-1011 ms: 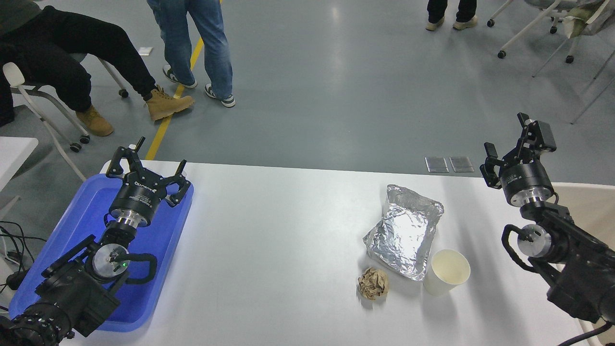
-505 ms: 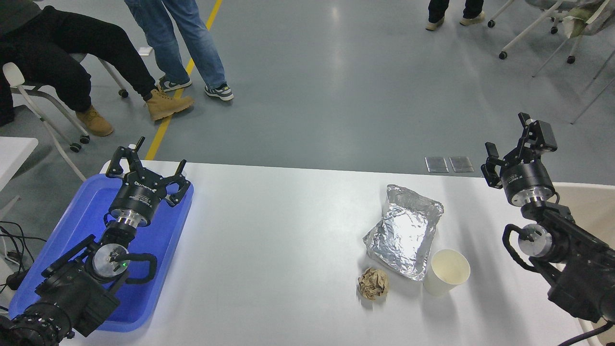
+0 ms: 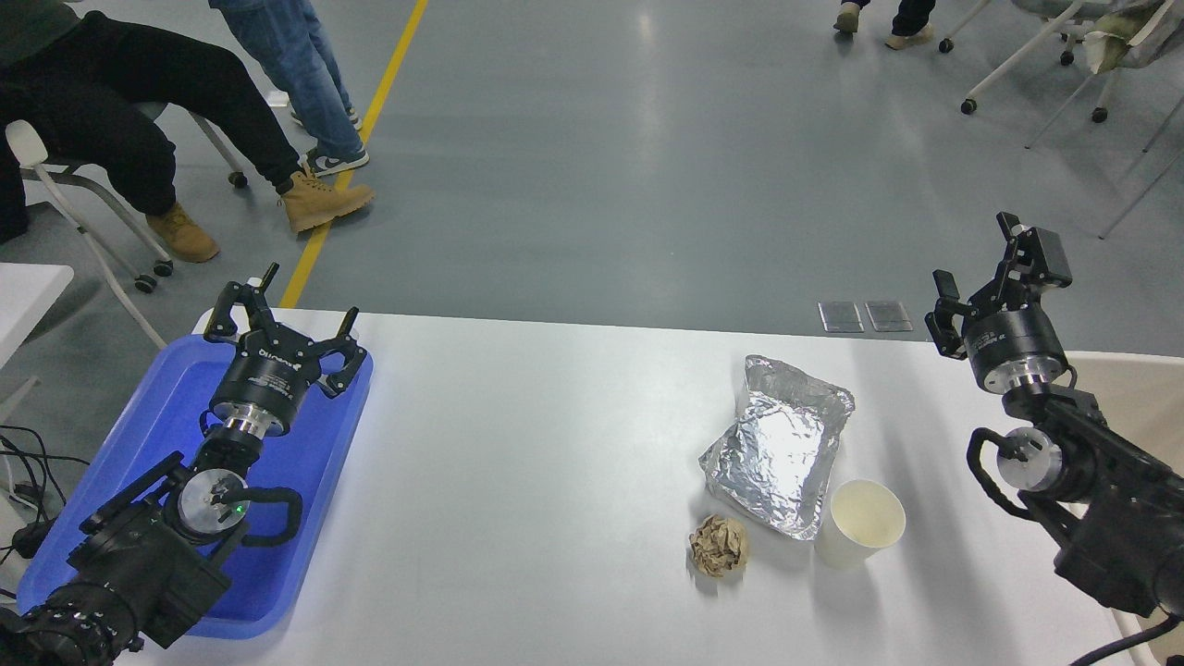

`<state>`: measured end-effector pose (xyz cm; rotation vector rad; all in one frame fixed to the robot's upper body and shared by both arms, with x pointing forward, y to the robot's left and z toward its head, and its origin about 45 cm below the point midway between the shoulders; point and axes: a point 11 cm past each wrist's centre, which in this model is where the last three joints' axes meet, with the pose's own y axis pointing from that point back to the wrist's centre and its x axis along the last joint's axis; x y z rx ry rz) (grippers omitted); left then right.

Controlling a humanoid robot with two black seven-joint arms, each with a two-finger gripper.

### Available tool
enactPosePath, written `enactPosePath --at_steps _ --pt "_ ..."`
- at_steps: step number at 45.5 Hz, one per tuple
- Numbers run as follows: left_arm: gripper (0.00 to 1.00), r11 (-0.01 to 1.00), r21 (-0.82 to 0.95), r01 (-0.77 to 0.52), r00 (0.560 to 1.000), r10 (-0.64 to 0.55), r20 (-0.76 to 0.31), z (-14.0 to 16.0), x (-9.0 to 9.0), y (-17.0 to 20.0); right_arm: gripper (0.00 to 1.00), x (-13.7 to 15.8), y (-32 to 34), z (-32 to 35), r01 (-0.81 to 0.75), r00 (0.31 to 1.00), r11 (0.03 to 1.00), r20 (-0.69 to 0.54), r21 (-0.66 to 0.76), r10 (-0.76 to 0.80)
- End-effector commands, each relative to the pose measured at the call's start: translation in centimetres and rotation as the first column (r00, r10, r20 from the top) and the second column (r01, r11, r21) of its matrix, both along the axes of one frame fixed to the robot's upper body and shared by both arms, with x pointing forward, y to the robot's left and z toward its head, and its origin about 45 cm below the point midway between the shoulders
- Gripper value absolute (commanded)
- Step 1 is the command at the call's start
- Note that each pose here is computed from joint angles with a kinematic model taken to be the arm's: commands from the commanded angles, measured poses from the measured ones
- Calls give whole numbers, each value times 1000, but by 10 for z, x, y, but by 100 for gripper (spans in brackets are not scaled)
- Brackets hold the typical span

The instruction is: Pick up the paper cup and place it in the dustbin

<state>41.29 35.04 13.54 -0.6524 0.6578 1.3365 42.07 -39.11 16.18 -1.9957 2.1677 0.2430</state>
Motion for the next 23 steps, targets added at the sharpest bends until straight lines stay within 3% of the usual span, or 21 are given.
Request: enactPosePath --at_steps 1,23 --pt "100 1000 0 0 1000 0 -1 0 0 0 100 5 3 6 -4 1000 1000 13 2 4" --pt "100 1000 0 0 1000 0 -1 0 0 0 100 19 10 22 -48 999 997 23 -56 49"
